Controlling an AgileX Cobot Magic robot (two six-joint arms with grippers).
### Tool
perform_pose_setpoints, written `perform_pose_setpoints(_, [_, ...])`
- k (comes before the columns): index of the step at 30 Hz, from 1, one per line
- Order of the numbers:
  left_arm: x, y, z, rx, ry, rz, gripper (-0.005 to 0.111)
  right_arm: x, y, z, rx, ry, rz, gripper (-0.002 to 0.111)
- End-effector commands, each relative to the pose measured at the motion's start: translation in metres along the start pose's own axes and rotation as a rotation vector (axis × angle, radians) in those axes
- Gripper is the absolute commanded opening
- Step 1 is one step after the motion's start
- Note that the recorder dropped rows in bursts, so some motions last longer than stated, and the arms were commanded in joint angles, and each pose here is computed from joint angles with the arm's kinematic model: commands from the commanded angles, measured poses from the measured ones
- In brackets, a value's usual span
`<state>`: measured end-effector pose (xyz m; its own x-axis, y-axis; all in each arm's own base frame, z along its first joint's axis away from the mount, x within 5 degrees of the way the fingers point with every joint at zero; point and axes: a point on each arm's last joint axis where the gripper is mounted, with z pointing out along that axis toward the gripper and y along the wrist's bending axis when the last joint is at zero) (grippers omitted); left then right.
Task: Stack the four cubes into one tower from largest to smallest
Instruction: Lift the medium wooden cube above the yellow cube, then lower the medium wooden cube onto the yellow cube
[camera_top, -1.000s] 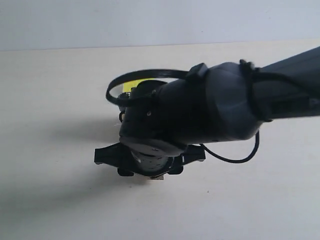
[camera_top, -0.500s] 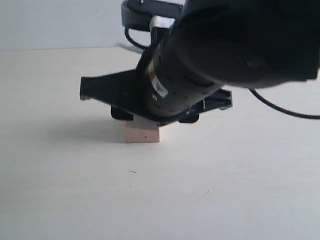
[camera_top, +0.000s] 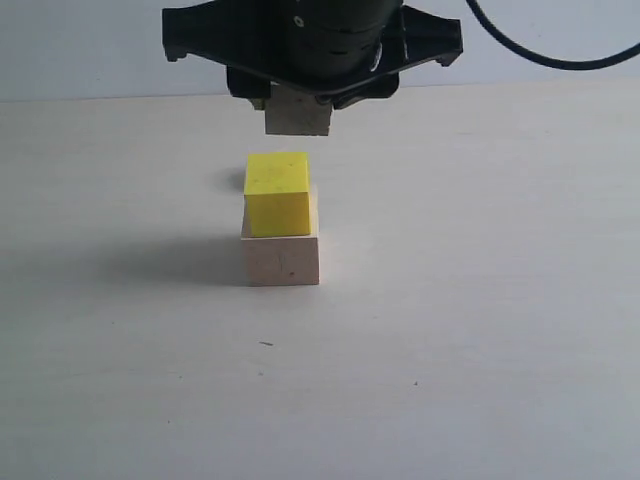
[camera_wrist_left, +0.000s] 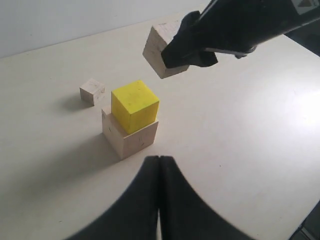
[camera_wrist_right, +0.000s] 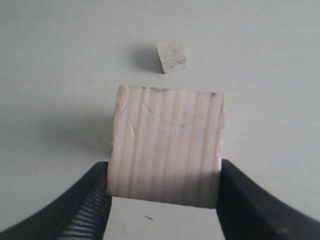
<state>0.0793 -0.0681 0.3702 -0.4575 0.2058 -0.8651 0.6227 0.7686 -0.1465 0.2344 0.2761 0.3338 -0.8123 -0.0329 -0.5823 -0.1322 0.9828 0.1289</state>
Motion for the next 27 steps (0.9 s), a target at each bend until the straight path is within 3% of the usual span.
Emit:
perform_pose_setpoints(1, [0.000,-0.001,0.000,0.011,-0.017,-0.002,0.000,-0.001,0.006,0.017,0.012,0.005,-0.031,0.000])
perform_pose_setpoints(8, [0.000,-0.001,0.000,0.011,-0.017,-0.002,0.000,0.000,0.008,0.041,0.041,0.034,-0.028,0.000])
perform_pose_setpoints(18, [0.000,-0.001,0.000,0.012,-0.017,-0.003,0.000,-0.028,0.009,0.055,-0.029,0.109,0.012,0.000])
perform_pose_setpoints(27, [0.000,-0.001,0.000,0.011,-0.017,-0.002,0.000,-0.017,0.013,0.076,0.014,0.203,-0.022,0.000])
